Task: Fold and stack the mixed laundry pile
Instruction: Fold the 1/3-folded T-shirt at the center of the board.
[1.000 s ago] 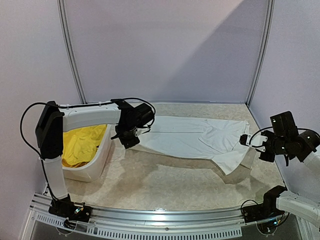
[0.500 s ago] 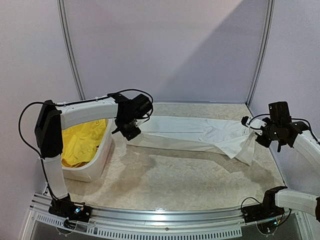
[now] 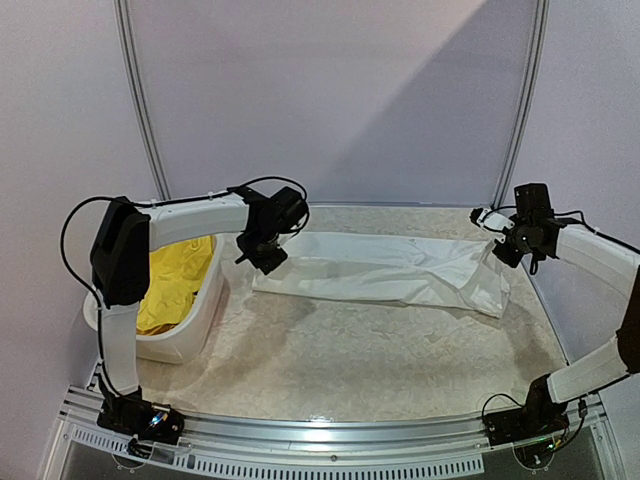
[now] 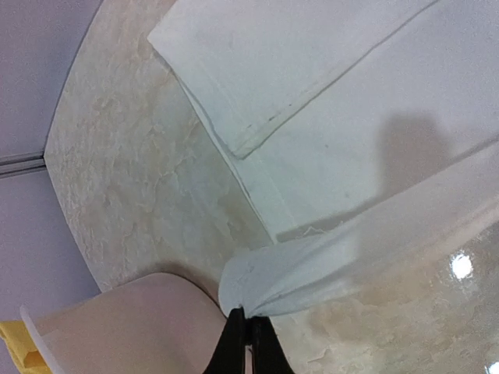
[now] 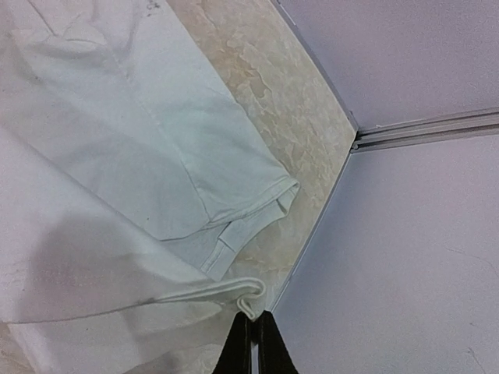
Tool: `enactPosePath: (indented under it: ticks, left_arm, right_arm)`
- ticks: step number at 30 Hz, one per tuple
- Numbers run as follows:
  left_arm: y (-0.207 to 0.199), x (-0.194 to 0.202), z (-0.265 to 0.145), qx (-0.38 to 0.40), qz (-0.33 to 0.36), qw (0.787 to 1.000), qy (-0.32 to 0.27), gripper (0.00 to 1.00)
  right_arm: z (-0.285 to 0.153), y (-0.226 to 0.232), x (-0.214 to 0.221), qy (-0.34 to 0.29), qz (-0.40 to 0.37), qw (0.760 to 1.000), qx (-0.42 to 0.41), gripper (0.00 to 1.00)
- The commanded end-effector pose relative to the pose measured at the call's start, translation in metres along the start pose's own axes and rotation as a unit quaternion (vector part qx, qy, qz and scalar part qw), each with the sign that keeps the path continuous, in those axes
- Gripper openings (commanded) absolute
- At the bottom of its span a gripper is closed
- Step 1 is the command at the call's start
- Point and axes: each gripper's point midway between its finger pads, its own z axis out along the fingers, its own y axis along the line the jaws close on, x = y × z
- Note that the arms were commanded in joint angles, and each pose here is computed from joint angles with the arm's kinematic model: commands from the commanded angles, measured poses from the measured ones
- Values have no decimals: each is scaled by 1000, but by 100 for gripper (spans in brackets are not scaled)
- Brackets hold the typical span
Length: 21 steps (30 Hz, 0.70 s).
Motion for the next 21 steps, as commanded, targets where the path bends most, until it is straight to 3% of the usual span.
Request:
enactPosePath:
  ticks: [1,21]
  left_arm:
    - [6,-9,11,-1,-20,1000,-1,0]
    - [10,-22,39,11,-29,1000,5,0]
  right_arm:
    - [12,-26,-11,-4,12,999,39,0]
    - [71,-34,-17,24,21,999,43,0]
